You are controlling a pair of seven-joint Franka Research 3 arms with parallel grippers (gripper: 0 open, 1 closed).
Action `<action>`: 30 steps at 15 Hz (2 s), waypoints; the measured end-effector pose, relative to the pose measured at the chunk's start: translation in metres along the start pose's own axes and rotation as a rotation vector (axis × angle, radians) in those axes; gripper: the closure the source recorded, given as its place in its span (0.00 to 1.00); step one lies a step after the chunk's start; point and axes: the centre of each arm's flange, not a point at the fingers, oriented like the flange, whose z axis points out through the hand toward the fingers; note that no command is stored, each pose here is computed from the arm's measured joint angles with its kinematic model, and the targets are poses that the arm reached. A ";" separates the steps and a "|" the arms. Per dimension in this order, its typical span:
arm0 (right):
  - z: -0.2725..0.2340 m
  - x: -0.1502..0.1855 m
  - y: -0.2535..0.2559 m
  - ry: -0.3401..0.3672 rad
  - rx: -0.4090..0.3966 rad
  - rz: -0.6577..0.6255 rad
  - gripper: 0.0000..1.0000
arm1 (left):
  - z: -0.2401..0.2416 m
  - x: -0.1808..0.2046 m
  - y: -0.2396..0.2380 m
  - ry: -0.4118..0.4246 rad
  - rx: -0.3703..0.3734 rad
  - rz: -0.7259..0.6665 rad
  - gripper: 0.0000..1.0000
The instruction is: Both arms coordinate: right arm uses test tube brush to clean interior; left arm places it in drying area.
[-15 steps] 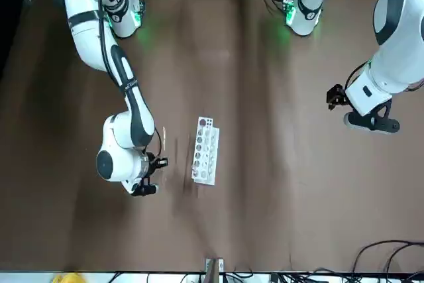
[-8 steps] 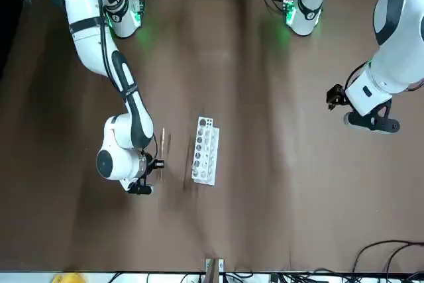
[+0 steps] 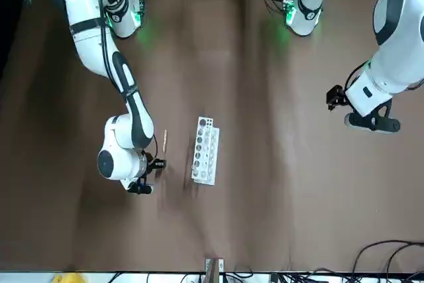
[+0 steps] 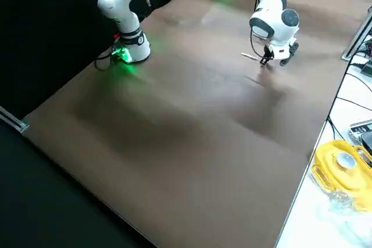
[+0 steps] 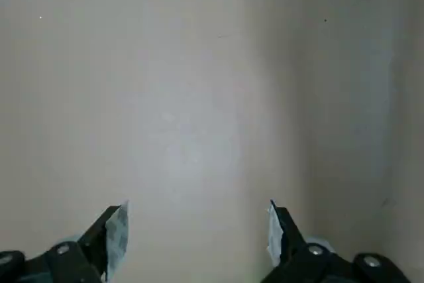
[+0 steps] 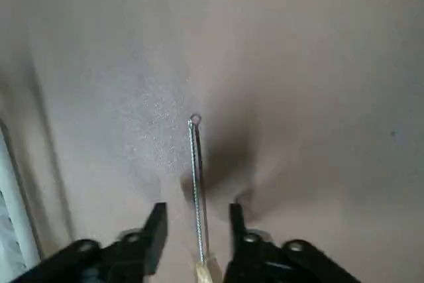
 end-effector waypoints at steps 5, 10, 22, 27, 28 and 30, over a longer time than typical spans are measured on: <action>-0.020 0.003 -0.004 0.024 0.008 -0.006 0.14 | 0.003 0.002 0.000 -0.005 0.000 -0.002 0.01; -0.123 0.004 0.022 -0.072 0.008 0.009 0.00 | 0.000 0.003 0.000 0.004 -0.001 -0.004 0.01; -0.426 -0.123 0.063 0.065 -0.209 0.024 0.00 | 0.039 0.048 0.047 0.152 -0.591 0.323 0.01; -0.448 -0.160 0.065 0.080 -0.184 0.011 0.00 | 0.104 0.092 0.071 0.378 -0.888 0.498 0.01; -0.446 -0.165 0.067 0.086 -0.175 0.005 0.00 | 0.117 0.099 0.076 0.433 -0.925 0.532 0.01; -0.436 -0.183 0.075 0.130 -0.152 -0.008 0.00 | 0.152 0.114 0.099 0.574 -1.004 0.607 0.01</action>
